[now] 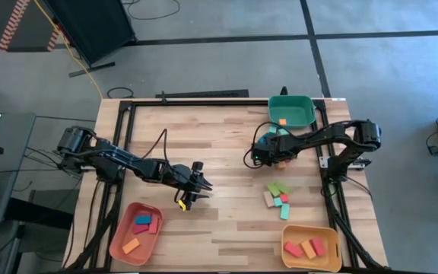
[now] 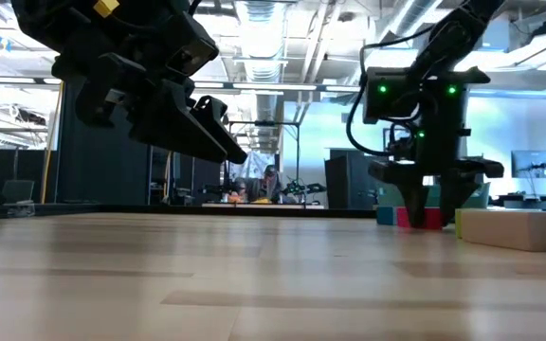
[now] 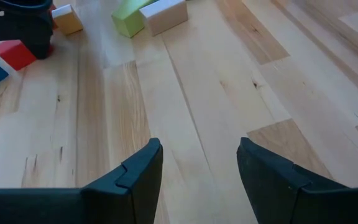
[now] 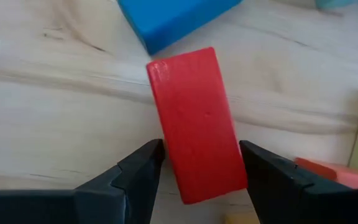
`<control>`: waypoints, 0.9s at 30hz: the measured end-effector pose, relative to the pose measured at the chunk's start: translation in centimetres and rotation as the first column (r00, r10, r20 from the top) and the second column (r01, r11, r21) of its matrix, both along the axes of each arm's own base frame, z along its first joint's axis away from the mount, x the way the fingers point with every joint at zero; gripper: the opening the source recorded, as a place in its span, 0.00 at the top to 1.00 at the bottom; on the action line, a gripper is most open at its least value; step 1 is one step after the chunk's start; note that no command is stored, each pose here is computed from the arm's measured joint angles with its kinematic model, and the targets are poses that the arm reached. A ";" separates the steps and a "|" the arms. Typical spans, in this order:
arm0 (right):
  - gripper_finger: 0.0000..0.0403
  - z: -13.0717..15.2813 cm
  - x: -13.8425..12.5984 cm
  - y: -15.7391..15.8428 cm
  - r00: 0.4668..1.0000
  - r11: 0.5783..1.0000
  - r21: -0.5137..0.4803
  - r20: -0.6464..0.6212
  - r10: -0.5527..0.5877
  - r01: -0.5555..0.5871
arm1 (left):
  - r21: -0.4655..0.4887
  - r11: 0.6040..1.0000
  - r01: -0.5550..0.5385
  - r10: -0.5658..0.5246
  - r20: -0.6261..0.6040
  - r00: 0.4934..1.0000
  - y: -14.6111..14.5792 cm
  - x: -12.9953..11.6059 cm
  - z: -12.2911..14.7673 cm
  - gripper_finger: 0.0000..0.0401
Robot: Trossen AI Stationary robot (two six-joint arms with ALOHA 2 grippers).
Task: Sort blocks by size
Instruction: Put the large red rectangular block into the yellow bin
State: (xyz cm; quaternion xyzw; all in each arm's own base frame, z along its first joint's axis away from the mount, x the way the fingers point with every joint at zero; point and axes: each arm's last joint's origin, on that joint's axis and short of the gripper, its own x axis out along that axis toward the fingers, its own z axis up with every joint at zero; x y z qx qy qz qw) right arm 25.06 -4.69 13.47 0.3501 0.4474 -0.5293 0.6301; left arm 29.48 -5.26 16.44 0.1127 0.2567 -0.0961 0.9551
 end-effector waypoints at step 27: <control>0.61 0.1 0.3 -0.3 0.995 0.992 -0.086 -0.016 0.094 -0.095 | -0.002 1.000 -0.001 0.001 0.001 1.000 0.0 0.0 0.0 0.51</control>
